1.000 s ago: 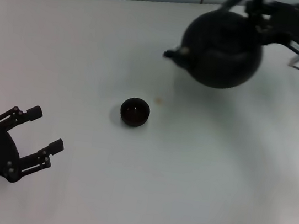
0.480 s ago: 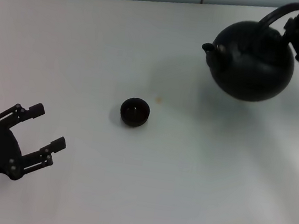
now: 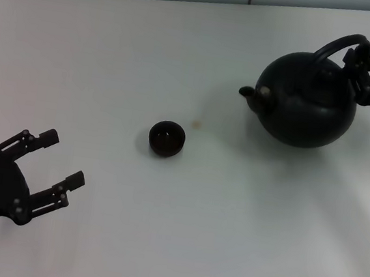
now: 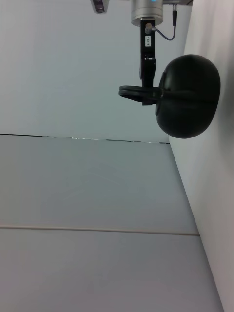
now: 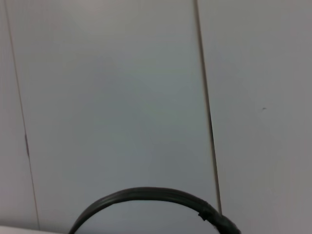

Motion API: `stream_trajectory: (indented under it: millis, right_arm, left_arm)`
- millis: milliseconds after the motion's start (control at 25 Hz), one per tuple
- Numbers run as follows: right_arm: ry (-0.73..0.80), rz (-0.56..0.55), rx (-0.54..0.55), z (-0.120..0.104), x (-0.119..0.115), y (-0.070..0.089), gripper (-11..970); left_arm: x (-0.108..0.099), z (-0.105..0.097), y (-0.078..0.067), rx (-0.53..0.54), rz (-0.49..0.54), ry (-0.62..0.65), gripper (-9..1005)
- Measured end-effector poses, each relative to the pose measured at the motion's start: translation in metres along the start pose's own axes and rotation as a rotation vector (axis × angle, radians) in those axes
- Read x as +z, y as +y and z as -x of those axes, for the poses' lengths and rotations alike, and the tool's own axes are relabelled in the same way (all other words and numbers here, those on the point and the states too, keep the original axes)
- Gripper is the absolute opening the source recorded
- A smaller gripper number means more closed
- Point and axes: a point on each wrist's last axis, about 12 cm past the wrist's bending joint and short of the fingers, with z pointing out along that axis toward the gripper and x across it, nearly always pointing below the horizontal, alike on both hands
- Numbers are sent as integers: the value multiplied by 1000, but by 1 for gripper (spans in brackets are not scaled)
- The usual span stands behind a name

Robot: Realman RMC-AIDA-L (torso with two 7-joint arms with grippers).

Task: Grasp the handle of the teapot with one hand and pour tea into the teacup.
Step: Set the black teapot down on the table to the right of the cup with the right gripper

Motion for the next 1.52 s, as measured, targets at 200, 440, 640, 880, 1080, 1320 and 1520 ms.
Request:
stream_trajectory:
  millis: [200,440,640,880,1080,1320,1520]
  right_arm:
    - [19,16,-57,0,7,2,138]
    - [49,44,-85,-1,13,5,149]
    - [65,63,-106,-1,17,8,159]
    - [69,64,-109,-2,18,8,170]
    - [73,61,-108,-3,17,8,179]
    - [75,61,-104,-3,16,8,190]
    - [70,64,-99,-3,14,8,235]
  left_arm:
    - [0,0,-1,-7,-3,-6,807]
    - [0,0,-1,-10,-3,-9,807]
    - [-1,1,-2,-11,1,-15,807]
    - [-1,1,-2,-12,-1,-21,807]
    - [-2,2,-3,-11,-5,-27,807]
    - [-2,3,-2,-10,-5,-29,807]
    - [-2,3,-2,-9,-4,-30,807]
